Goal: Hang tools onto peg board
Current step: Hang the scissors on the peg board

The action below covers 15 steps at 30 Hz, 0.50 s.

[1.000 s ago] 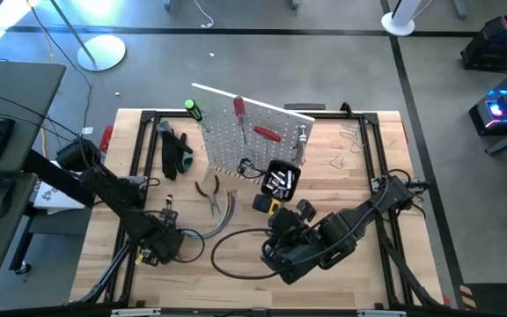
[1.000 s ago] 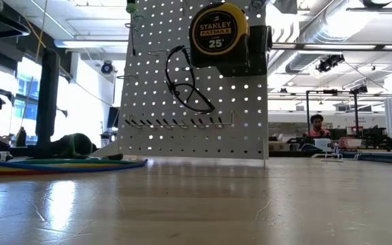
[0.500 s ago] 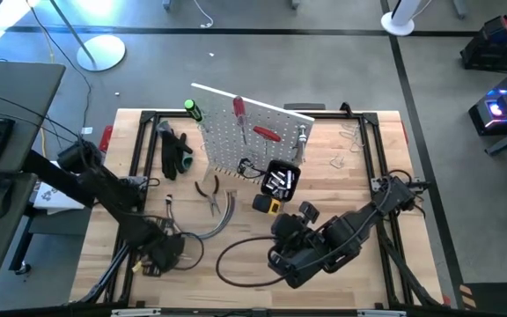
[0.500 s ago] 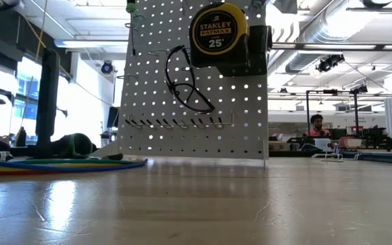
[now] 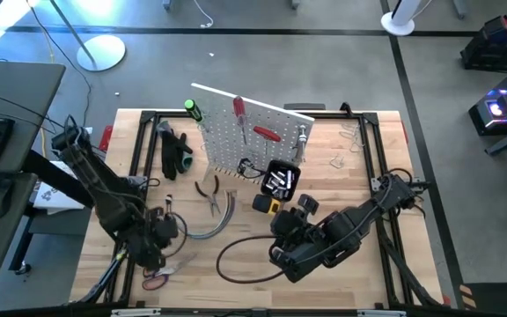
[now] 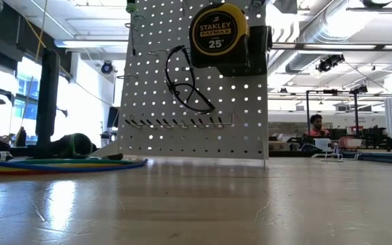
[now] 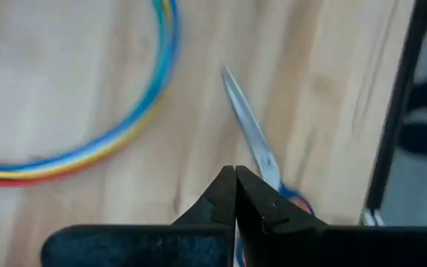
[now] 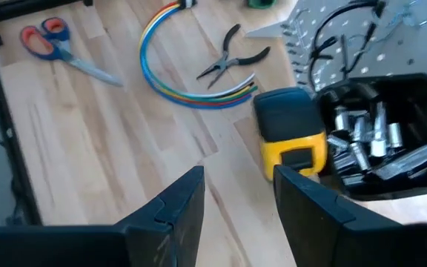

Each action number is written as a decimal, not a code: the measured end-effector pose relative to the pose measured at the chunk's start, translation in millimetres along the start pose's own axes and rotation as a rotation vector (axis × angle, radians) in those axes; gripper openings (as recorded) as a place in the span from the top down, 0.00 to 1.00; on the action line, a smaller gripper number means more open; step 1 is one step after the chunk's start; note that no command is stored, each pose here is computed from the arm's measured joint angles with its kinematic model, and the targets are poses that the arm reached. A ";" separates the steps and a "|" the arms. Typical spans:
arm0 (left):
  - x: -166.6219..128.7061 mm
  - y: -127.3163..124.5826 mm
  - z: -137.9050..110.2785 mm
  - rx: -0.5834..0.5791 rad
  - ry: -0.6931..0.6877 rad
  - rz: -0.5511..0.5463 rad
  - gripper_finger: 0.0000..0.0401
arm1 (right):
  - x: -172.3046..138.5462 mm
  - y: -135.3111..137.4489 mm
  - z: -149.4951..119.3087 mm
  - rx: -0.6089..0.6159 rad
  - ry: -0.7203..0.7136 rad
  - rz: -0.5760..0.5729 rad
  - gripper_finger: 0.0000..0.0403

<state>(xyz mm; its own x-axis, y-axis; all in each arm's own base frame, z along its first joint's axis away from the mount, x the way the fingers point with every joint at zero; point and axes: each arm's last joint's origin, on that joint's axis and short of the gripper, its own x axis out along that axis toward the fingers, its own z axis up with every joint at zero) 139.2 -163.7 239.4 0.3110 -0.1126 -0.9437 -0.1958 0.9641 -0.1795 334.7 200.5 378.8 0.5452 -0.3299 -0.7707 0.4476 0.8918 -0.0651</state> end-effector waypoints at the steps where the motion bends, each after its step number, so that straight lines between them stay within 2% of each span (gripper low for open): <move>1: -3.2 3.7 0.2 -0.007 -0.019 0.018 0.99 | 0.0 -0.4 0.1 -0.002 -0.006 -0.007 0.61; 5: -3.3 11.2 -1.8 0.023 0.019 0.079 0.99 | 0.4 -1.5 0.4 -0.012 -0.010 -0.020 0.61; 12: 18.2 -22.7 -10.9 0.031 0.142 -0.105 0.98 | 1.0 -2.8 0.4 -0.008 -0.005 -0.028 0.61; 15: 34.3 -36.9 -24.5 0.017 0.224 -0.099 0.92 | 1.0 -2.8 0.4 -0.006 -0.005 -0.029 0.61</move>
<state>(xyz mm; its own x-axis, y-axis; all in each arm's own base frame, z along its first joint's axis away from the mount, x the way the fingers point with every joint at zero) 134.3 -209.0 206.8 0.1138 -0.2550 -0.9602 -0.1584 0.9495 -0.2709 334.3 197.5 378.5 0.5359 -0.3569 -0.7652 0.4587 0.8839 -0.0910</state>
